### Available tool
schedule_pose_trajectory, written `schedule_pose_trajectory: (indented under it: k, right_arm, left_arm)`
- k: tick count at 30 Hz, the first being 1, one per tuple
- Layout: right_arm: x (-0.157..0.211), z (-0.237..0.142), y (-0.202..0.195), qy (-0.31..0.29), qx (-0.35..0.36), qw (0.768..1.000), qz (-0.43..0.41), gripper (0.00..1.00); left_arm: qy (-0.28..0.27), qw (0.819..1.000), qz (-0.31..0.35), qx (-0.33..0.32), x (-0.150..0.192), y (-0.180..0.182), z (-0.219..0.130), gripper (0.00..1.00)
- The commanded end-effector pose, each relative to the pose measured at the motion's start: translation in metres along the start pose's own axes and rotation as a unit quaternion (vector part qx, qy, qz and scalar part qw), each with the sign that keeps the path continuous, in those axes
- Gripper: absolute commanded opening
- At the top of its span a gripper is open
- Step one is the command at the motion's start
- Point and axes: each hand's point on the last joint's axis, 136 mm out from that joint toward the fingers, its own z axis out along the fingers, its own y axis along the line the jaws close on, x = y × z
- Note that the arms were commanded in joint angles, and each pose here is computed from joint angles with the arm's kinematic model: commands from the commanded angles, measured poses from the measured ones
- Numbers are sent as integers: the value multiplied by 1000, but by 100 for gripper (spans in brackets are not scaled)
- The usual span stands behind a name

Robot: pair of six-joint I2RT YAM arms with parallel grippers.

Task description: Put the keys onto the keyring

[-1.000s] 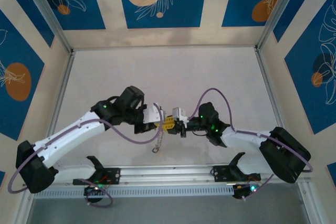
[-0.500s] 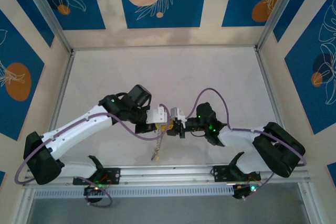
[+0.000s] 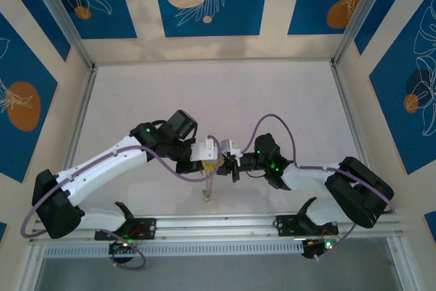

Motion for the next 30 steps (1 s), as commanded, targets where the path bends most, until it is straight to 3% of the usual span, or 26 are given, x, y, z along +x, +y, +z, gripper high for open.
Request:
schedule_pose_trajectory:
  k: [1, 2, 4, 8, 22, 30]
  right_arm:
    - [-9, 0, 4, -14, -5, 1000, -8, 0]
    - [-11, -2, 5, -18, -4, 1000, -10, 0]
    - [-17, -4, 7, -27, -5, 999, -17, 0]
    - [-27, -7, 10, -43, -7, 999, -27, 0]
    - [-37, -9, 4, -56, -4, 998, -25, 0]
    - [-41, -7, 2, -56, -8, 998, -22, 0]
  left_arm:
    - [-56, 998, 19, -7, -17, -3, -8, 12]
    - [-60, 998, 14, -15, -15, -3, -8, 20]
    - [-69, 997, 11, -29, -10, -2, -10, 23]
    - [-84, 995, 8, -50, 2, -2, -4, 23]
    - [-197, 969, 48, -144, -11, 12, -8, 19]
    - [-211, 960, 44, -181, -6, 17, -13, 22]
